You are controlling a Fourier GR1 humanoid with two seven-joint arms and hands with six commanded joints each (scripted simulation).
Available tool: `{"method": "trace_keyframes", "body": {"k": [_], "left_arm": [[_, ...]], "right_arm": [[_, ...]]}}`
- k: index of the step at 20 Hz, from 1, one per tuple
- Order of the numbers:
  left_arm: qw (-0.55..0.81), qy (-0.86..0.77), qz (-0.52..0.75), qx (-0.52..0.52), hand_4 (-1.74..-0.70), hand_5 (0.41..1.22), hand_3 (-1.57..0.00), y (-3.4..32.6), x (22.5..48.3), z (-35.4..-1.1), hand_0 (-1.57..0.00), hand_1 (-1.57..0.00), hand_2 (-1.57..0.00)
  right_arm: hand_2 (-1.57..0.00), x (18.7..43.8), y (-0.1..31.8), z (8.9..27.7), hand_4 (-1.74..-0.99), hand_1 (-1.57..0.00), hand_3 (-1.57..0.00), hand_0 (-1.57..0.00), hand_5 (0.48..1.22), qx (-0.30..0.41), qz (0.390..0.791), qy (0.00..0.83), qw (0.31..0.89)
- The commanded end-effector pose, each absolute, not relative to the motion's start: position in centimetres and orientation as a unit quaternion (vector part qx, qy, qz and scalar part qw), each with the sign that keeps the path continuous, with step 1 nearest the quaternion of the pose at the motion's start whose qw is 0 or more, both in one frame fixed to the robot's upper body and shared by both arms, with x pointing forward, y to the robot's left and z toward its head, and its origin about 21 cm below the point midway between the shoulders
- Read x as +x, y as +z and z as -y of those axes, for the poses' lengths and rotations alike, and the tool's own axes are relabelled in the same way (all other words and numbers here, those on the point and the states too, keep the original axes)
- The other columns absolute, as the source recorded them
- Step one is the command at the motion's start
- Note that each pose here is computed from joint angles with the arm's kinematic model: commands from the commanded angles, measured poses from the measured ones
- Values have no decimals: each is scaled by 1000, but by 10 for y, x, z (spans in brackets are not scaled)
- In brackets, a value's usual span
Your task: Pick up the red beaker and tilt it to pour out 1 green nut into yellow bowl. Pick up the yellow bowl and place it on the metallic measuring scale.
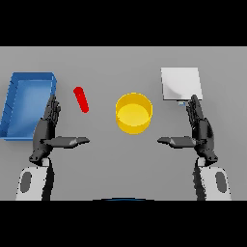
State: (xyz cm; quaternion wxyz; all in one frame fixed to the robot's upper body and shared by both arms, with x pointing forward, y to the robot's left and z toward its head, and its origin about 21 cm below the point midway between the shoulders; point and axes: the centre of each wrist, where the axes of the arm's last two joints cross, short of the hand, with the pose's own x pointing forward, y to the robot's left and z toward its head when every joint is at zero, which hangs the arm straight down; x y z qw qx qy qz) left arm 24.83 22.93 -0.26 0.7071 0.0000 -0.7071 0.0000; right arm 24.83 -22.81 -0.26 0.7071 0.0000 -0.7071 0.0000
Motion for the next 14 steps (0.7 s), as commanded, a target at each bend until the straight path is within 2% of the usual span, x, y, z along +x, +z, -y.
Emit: {"method": "trace_keyframes", "body": {"k": [1, 6, 7, 9, 14], "left_arm": [[707, 1, 707, 1, -1151, 599, 1, -2, 249, -230, 1, 1, 1], [709, -1, 705, 4, -1151, 599, 1, -3, 250, -237, 1, 1, 1], [703, -34, 710, 18, -1151, 599, 1, -1, 243, -240, 1, 1, 1], [690, -69, 720, 28, -1158, 599, 1, 8, 232, -242, 1, 1, 1], [700, -92, 707, 34, -1164, 603, 1, 13, 231, -238, 1, 1, 1]], "right_arm": [[1, 248, -3, 228, -1167, 1, 1, 1, 599, 0, 707, 0, 707], [1, 249, -1, 230, -1167, 1, 1, 1, 599, -2, 708, 1, 706], [1, 240, 1, 233, -1167, 1, 1, 1, 599, -56, 733, 58, 675], [1, 230, 3, 228, -1162, 1, 1, 1, 594, -101, 742, 109, 653], [1, 224, 7, 224, -1183, 1, 1, 1, 596, -117, 737, 118, 655]]}}
